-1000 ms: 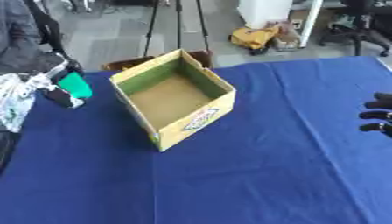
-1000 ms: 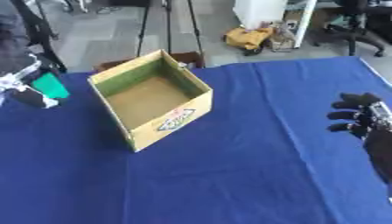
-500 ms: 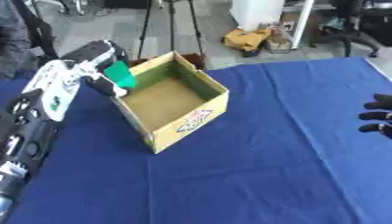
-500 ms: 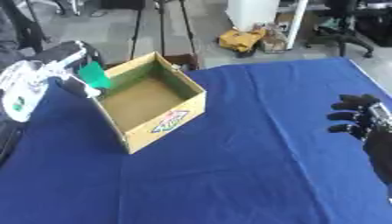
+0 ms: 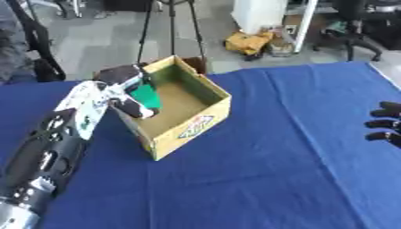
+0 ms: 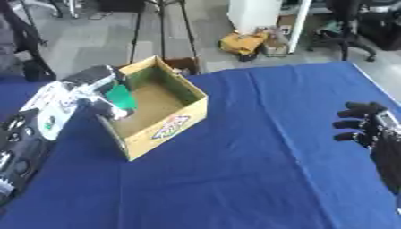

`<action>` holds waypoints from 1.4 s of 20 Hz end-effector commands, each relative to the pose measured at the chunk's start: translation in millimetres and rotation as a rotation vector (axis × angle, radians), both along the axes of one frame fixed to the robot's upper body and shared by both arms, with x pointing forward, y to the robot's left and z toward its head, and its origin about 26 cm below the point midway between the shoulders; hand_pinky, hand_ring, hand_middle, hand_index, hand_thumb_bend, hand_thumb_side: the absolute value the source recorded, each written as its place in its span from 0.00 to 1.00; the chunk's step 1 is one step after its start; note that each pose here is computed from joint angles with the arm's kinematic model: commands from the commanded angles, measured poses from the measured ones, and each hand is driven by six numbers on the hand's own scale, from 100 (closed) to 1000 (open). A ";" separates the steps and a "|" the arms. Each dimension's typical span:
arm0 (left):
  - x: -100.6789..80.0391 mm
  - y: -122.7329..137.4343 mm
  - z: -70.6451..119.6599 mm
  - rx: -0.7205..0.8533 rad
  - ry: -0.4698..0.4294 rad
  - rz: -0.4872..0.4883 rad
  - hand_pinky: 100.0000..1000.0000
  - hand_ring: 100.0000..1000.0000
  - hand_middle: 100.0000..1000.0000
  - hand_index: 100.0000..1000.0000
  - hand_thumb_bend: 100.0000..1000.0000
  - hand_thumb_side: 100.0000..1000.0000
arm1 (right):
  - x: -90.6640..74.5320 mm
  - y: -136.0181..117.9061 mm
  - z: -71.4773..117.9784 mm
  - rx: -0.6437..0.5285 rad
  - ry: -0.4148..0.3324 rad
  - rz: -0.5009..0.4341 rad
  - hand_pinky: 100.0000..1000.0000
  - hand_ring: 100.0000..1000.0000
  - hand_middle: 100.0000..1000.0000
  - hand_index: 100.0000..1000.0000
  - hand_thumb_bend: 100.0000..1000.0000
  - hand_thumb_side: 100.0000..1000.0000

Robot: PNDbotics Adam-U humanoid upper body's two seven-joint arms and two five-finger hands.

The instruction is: Pick up objects on the table and place them in the box.

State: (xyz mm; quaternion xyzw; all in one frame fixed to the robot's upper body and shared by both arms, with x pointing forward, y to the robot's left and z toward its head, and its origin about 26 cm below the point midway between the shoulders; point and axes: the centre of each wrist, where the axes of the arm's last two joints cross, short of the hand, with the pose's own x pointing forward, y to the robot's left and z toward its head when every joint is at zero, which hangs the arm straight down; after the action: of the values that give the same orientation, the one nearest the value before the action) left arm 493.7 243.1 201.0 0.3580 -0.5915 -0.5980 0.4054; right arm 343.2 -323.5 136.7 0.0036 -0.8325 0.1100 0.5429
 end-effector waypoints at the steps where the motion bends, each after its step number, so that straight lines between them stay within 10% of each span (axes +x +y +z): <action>1: 0.4 -0.5 9.2 0.011 -0.030 -0.026 0.52 0.44 0.48 0.69 0.71 0.65 | 0.9 -2.6 10.5 -0.010 -0.029 0.002 0.56 0.66 0.66 0.80 0.00 0.87; 6: -2.4 -1.5 8.8 -0.027 -0.042 -0.064 0.58 0.51 0.51 0.71 0.74 0.82 | 0.6 -3.2 10.0 -0.009 -0.029 0.001 0.56 0.66 0.66 0.80 0.00 0.87; 8: -5.7 -1.7 13.2 -0.080 -0.080 -0.081 0.59 0.53 0.52 0.72 0.62 0.84 | 0.4 -3.5 9.5 -0.007 -0.027 0.000 0.56 0.66 0.66 0.80 0.00 0.87; 11: -15.4 0.2 20.8 -0.276 -0.171 -0.113 0.59 0.53 0.52 0.73 0.41 0.90 | -0.3 -4.7 8.2 -0.007 -0.024 -0.004 0.56 0.66 0.66 0.80 0.00 0.87; 18: -58.5 19.6 36.7 -0.812 -0.309 -0.161 0.62 0.57 0.55 0.72 0.37 1.00 | -1.9 -8.0 5.7 -0.005 -0.018 -0.018 0.56 0.66 0.66 0.80 0.00 0.87; 28: -103.4 69.3 -30.1 -1.256 -0.210 0.070 0.63 0.62 0.61 0.75 0.47 1.00 | -4.1 -12.4 4.5 -0.001 -0.017 -0.040 0.56 0.67 0.66 0.80 0.00 0.87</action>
State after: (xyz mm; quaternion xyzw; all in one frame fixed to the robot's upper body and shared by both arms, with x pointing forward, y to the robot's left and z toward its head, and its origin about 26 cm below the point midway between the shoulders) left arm 392.8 303.6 153.3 0.1240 -0.8430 -0.0992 0.5139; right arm 339.6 -329.5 131.8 -0.0044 -0.8310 0.0991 0.5474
